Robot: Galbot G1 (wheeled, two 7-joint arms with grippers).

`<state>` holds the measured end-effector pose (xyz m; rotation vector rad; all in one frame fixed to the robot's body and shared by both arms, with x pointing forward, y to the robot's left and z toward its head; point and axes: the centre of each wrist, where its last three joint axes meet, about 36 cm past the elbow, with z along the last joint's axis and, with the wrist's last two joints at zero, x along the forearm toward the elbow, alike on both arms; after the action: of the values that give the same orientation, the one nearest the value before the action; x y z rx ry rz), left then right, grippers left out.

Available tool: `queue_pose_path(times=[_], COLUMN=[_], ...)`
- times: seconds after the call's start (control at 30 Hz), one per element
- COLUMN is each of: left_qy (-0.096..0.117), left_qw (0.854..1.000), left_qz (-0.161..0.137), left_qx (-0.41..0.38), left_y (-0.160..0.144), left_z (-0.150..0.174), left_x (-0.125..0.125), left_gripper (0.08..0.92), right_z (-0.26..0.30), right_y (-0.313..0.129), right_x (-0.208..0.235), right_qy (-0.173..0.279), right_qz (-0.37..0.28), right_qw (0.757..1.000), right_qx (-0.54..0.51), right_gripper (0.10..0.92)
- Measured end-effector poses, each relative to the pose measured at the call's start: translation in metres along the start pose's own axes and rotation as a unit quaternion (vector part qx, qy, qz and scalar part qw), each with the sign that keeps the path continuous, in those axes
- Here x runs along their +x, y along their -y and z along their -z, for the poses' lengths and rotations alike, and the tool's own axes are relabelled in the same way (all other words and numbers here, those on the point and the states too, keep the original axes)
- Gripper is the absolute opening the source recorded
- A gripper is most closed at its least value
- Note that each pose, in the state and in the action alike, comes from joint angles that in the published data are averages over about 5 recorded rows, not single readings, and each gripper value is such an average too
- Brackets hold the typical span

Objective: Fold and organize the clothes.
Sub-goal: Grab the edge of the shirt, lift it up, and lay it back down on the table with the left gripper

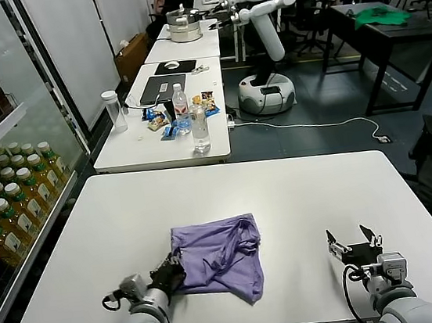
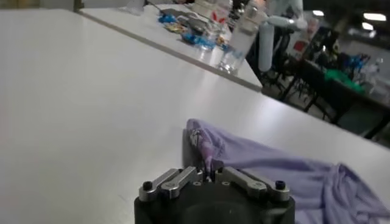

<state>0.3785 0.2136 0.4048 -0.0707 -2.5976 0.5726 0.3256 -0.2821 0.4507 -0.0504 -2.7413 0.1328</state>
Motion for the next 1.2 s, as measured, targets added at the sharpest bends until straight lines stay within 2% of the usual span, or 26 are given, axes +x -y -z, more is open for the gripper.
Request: queue_pose_path(times=[0.23,0.47,0.6,0.7,0.8,0.9,1.1,1.2], left_qy=[0.025,0.076,0.103,0.112,0.107,0.09,0.041,0.024], left_qw=[0.995,0.99,0.989,0.988,0.989,0.99,0.991,0.988], left_qz=[-0.005,-0.013,-0.037,-0.063,-0.086,-0.103,-0.115,-0.119], left_qx=[0.092,0.12,0.104,0.083,0.054,0.019,-0.06,-0.099], left_y=[-0.042,-0.091,-0.094,-0.084,-0.066,-0.046,0.003,0.031], left_z=[0.053,0.13,0.166,0.178,0.176,0.162,0.112,0.086], left_x=[0.009,0.038,0.058,0.069,0.07,0.059,0.019,-0.001], left_gripper=[0.135,0.135,0.135,0.135,0.135,0.135,0.135,0.135], right_z=[0.0,0.0,0.001,0.002,0.003,0.005,0.008,0.009], right_y=[-0.001,-0.004,-0.005,-0.005,-0.005,-0.006,-0.005,-0.003], right_x=[0.0,0.001,0.004,0.007,0.01,0.012,0.016,0.017], right_qy=[0.002,0.004,0.006,0.008,0.01,0.014,0.022,0.024], right_qz=[0.0,0.005,0.007,0.007,0.008,0.008,0.007,0.006], right_qw=[1.0,1.0,1.0,1.0,1.0,1.0,1.0,1.0], right_qx=[-0.003,-0.007,-0.007,-0.007,-0.008,-0.008,-0.011,-0.012], right_gripper=[0.823,0.823,0.823,0.823,0.823,0.823,0.823,0.823])
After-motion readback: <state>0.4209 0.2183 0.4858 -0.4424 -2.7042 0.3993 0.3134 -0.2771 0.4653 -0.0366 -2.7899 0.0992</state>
